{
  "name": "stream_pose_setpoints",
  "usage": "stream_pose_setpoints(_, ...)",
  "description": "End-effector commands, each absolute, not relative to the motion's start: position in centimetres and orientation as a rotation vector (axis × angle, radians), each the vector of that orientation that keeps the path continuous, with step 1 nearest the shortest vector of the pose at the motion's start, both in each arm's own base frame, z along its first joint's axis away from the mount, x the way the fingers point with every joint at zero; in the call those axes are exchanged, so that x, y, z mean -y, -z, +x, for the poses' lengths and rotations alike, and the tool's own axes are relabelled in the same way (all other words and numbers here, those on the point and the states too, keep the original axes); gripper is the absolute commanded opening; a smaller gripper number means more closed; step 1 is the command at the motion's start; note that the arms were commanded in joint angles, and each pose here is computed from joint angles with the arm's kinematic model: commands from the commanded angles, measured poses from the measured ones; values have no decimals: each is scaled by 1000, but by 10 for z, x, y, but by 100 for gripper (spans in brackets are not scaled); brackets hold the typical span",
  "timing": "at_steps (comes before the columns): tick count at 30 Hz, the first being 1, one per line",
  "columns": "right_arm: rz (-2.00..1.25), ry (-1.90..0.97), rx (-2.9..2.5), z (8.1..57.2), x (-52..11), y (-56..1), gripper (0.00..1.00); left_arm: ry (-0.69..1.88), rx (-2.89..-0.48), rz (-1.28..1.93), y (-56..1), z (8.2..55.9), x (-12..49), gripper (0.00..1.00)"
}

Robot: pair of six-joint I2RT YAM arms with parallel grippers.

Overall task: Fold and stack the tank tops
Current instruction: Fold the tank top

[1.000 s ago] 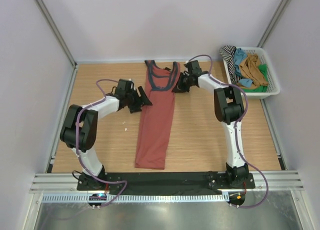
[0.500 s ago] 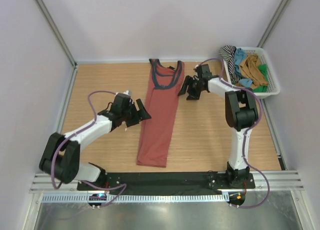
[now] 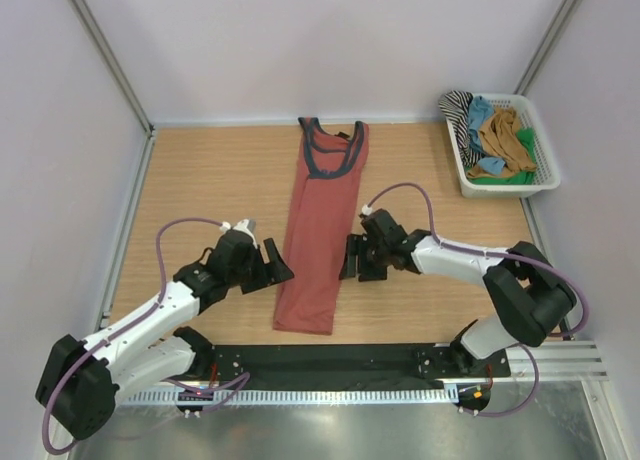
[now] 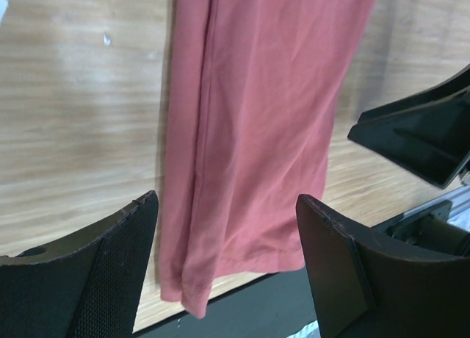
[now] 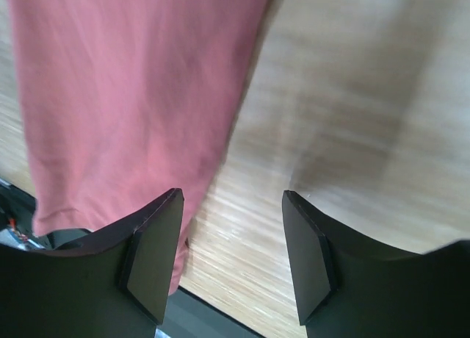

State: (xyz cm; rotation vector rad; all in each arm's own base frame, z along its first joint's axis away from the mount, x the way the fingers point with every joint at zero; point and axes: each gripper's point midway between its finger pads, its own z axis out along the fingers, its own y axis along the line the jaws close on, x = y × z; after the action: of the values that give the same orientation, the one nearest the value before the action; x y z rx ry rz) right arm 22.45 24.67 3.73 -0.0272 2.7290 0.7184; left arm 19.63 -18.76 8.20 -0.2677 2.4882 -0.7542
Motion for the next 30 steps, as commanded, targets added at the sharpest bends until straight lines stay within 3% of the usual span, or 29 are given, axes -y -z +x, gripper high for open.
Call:
stream_pose_setpoints(1, 48, -763, -2647, 214, -265, -41, 62, 725, -2503, -279, -76, 187, 183, 77)
stream_pose_setpoints(6, 6, -818, -2679, 186, -289, -32, 60, 737, -2540, -259, -67, 174, 183, 76)
stream_pose_setpoints(9, -17, -901, -2683, 176, -304, -28, 54, 756, -2548, -239, -68, 169, 186, 75)
stream_pose_setpoints(13, 6, -838, -2693, 173, -292, -21, 2, 754, -2571, -211, -68, 163, 188, 73)
stream_pose_setpoints(14, 25, -814, -2688, 172, -286, -21, 1, 756, -2578, -196, -69, 160, 190, 73)
stream_pose_setpoints(20, 76, -630, -2638, 167, -237, -35, 3, 757, -2602, -159, -67, 148, 198, 73)
stream_pose_setpoints(21, 68, -598, -2654, 163, -231, -34, 6, 763, -2606, -162, -68, 146, 201, 73)
stream_pose_setpoints(23, 32, -596, -2673, 158, -228, -33, 38, 754, -2613, -129, -67, 140, 207, 73)
stream_pose_setpoints(24, 27, -593, -2684, 155, -227, -30, 44, 751, -2612, -122, -68, 139, 210, 73)
stream_pose_setpoints(30, 31, -728, -2674, 140, -230, -39, 53, 699, -2640, -78, -62, 121, 229, 73)
